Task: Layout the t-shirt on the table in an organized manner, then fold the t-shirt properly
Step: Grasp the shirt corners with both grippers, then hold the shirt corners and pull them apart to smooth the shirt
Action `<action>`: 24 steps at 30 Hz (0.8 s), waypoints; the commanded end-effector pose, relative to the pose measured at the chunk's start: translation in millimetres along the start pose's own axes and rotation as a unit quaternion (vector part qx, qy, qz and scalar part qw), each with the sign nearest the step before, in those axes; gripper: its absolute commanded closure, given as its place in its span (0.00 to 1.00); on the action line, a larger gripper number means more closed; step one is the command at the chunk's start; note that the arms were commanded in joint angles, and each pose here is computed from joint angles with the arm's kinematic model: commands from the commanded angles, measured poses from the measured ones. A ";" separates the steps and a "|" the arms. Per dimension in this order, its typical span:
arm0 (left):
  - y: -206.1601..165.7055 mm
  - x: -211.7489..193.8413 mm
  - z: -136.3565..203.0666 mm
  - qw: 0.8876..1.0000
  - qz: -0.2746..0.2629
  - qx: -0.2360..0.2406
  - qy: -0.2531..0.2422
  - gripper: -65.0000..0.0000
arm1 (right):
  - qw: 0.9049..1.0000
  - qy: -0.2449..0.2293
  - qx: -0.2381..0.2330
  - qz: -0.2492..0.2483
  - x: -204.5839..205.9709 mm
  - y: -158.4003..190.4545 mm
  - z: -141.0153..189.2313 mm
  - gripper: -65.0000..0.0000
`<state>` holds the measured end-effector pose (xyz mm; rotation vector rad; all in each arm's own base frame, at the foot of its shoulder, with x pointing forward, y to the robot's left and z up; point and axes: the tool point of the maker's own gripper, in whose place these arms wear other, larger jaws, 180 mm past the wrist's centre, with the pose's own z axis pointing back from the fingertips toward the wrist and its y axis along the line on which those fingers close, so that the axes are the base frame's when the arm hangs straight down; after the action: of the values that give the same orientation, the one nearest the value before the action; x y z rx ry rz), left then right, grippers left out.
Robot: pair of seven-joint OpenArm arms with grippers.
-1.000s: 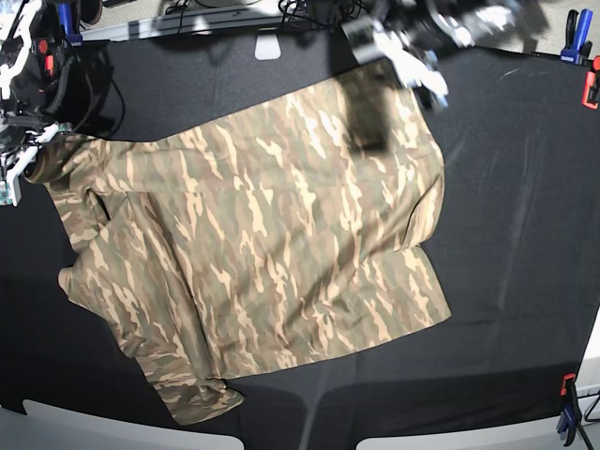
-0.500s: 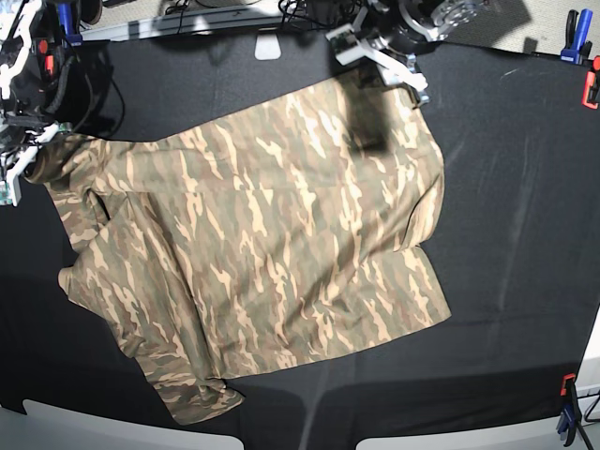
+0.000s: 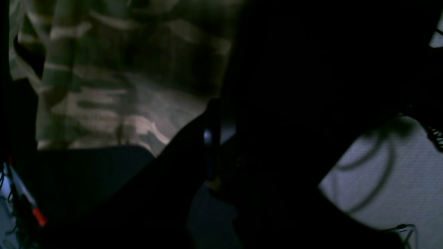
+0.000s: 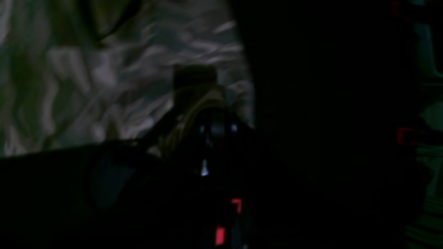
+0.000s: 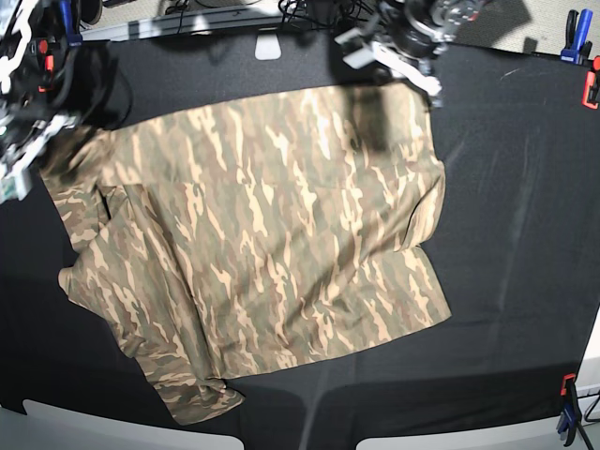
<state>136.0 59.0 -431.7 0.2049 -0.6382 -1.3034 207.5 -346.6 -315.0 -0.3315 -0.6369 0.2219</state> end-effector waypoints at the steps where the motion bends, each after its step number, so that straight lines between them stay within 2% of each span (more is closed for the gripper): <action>1: 4.1 -13.0 2.1 1.000 -0.005 0.007 0.019 1.00 | 1.000 -0.007 -0.008 0.010 3.5 -4.6 4.6 1.00; 5: 1.7 -42.1 8.9 0.998 -0.031 -0.001 0.046 1.00 | 1.000 0.019 0.008 0.008 -18.8 8.0 5.9 1.00; 11: -12.2 -67.8 23.7 0.995 -0.073 -0.007 0.066 1.00 | 0.996 0.035 0.082 0.002 -46.4 45.0 13.7 1.00; 22: -1.5 -25.4 22.9 0.997 -0.067 0.049 -0.007 1.00 | 0.996 0.038 0.086 -0.003 -51.4 50.2 15.0 1.00; 23: -2.1 -21.2 22.5 0.997 -0.064 0.049 -0.013 0.97 | 0.996 0.038 0.086 -0.003 -51.3 50.0 15.0 1.00; 24: -2.2 -17.3 22.1 0.997 -0.059 0.050 -0.019 0.88 | 0.996 0.038 0.086 -0.003 -51.4 50.0 15.0 1.00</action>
<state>120.3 81.9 -423.8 0.3183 -0.7171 -1.3950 146.3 -310.6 -360.0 -0.1566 -0.5067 0.2351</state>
